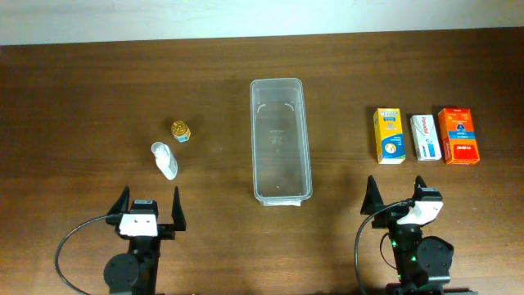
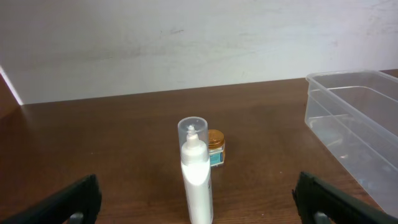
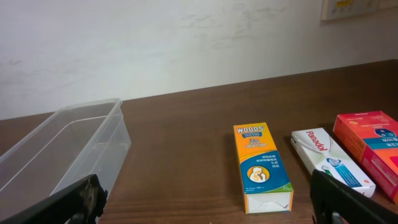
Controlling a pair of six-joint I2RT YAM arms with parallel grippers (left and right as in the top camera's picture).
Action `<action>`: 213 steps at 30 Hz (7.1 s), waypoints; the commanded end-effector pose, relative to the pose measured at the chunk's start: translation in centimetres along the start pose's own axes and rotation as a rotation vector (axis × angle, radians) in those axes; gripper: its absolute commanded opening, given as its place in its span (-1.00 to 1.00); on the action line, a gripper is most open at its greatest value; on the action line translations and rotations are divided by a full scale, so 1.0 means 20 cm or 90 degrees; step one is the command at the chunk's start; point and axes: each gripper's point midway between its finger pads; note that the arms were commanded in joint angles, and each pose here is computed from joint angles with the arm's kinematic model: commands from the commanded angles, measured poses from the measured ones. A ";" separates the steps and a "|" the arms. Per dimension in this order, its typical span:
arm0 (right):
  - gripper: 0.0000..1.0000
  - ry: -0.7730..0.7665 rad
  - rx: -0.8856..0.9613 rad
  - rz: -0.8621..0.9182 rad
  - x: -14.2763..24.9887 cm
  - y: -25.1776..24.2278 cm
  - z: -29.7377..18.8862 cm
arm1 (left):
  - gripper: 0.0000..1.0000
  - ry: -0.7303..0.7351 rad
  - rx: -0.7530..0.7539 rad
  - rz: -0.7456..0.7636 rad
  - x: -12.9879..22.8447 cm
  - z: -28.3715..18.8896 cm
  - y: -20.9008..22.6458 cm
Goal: Pack container
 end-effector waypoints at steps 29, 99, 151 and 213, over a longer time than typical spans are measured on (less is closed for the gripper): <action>0.97 0.000 -0.004 0.005 0.00 0.00 0.00 | 0.99 -0.004 0.005 0.008 0.00 0.00 -0.01; 0.97 0.000 -0.004 0.005 0.00 0.00 0.00 | 0.99 -0.004 0.005 0.008 0.00 0.00 -0.01; 0.97 0.201 0.123 -0.163 -0.69 0.18 0.18 | 0.99 -0.004 0.005 0.008 0.00 0.00 -0.01; 0.97 0.661 0.302 -0.081 -0.21 -1.09 0.79 | 0.99 -0.004 0.005 0.008 0.00 0.00 -0.01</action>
Point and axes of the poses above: each gripper's point midway between its finger pads, its own z axis out along the fingers, its own y axis along the line the jaws close on, x = y × z, and after that the axes turned 13 degrees about z, right-handed
